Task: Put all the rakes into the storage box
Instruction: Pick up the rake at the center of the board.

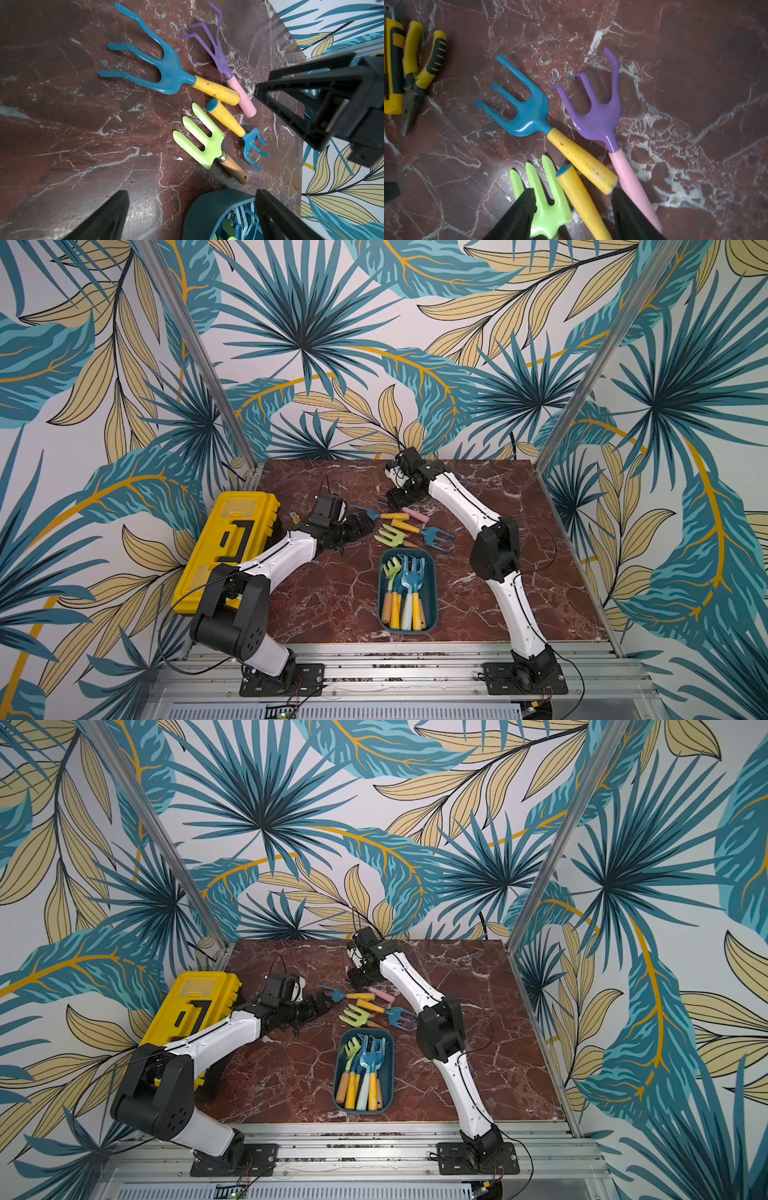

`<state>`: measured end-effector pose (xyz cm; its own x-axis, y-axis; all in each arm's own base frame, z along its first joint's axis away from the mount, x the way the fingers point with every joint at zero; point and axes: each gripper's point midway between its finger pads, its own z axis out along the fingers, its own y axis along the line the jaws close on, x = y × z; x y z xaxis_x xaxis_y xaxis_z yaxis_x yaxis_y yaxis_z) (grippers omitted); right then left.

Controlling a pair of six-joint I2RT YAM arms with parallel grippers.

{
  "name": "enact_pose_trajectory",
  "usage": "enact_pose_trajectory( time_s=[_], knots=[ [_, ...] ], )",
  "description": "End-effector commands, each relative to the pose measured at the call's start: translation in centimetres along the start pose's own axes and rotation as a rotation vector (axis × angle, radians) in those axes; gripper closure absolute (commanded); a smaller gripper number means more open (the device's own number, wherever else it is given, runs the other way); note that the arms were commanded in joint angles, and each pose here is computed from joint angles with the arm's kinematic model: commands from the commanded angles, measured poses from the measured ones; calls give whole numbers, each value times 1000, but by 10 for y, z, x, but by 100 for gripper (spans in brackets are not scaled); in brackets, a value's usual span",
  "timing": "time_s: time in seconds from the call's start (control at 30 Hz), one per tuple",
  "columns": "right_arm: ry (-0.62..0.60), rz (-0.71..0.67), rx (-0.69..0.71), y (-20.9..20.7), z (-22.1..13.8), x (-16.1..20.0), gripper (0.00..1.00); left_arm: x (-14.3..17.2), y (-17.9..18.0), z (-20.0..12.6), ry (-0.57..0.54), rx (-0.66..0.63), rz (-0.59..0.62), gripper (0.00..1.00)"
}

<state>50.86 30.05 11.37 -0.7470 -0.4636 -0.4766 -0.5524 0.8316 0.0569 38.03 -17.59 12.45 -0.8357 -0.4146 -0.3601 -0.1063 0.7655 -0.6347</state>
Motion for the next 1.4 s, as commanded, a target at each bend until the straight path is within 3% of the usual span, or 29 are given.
enact_pose_trajectory(
  time_s=[0.0,0.5,0.7,1.13,1.37],
  knots=[
    [80,-126,-19,2,19,17,35,-5,3,-13,-31,-22,21,0],
    [159,-209,-43,9,80,44,33,5,23,-25,-27,-81,21,0],
    [210,-225,16,2,90,58,49,7,24,-26,-25,-78,20,0],
    [140,-271,87,0,41,37,66,6,21,-33,-37,-68,29,0],
    [37,-209,130,-1,1,11,76,9,20,-38,-45,-56,23,0]
  ],
)
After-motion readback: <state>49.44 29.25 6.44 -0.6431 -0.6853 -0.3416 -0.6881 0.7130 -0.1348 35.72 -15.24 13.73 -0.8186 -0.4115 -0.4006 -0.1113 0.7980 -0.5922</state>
